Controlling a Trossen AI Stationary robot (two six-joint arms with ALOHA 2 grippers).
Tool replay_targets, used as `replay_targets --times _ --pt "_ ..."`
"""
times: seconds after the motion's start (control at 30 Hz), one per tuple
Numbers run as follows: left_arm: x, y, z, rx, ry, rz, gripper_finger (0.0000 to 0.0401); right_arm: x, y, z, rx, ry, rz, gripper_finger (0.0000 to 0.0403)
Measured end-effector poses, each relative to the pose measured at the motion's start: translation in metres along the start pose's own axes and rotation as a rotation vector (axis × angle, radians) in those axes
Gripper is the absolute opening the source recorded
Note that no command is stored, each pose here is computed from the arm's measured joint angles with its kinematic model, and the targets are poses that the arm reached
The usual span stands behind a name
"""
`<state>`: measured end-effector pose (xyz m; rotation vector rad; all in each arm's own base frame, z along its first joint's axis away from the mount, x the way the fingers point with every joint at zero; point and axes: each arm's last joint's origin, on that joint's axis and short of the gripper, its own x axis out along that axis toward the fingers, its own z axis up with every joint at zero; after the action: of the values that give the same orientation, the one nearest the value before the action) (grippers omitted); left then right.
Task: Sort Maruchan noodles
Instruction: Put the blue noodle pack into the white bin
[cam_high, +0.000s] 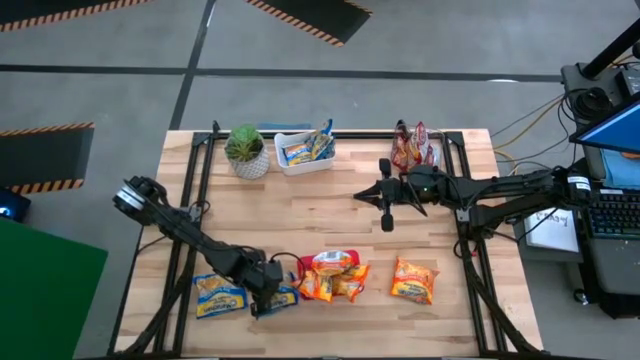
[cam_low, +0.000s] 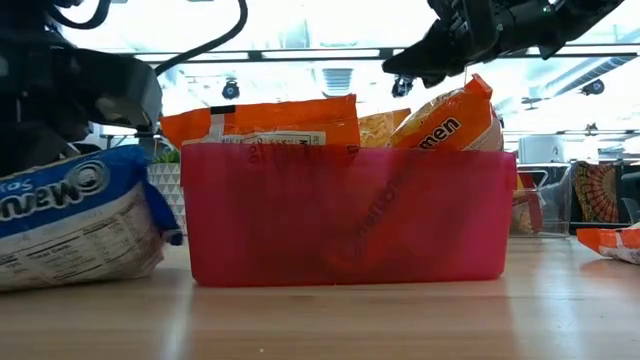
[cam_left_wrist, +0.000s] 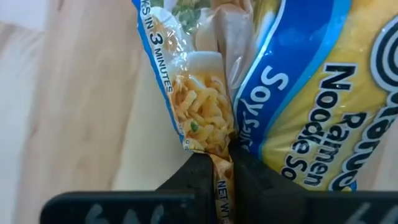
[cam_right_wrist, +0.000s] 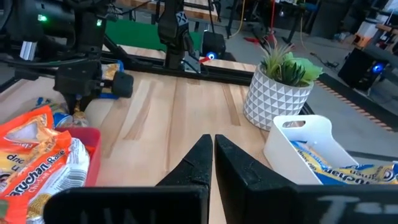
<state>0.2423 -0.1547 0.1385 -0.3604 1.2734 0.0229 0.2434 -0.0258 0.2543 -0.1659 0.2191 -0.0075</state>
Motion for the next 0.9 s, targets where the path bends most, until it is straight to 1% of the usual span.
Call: replay_targets --times 0.1,0.2,0.3,0.4,0.53,0.67,0.8,0.9 --pt "-0.008 0.003 -0.003 0.019 0.018 0.021 0.0006 0.000 0.000 0.000 0.015 0.002 0.001 0.0009" --pt "-0.022 0.007 -0.006 0.027 0.025 0.042 0.0005 0.000 0.000 0.000 0.024 0.003 0.001 0.0009" --pt "-0.039 0.013 -0.008 0.041 -0.010 0.094 0.0003 0.000 0.001 0.000 0.027 0.003 0.002 0.0009" --pt "-0.058 0.017 -0.008 0.071 -0.096 0.133 0.0003 0.000 0.001 -0.002 0.044 0.008 0.003 0.0009" --pt "-0.084 0.023 -0.006 0.114 -0.259 0.194 0.0002 0.000 0.002 -0.006 0.062 0.021 0.005 0.0009" --pt "-0.109 0.031 -0.005 0.118 -0.405 0.252 0.0002 0.000 0.003 -0.010 0.077 0.032 0.006 0.0009" --pt "-0.129 0.045 0.002 0.083 -0.576 0.377 0.0002 -0.001 0.003 -0.013 0.096 0.040 0.007 0.0009" --pt "-0.140 0.056 0.011 0.079 -0.665 0.465 0.0002 -0.001 0.003 -0.014 0.105 0.042 0.007 0.0009"
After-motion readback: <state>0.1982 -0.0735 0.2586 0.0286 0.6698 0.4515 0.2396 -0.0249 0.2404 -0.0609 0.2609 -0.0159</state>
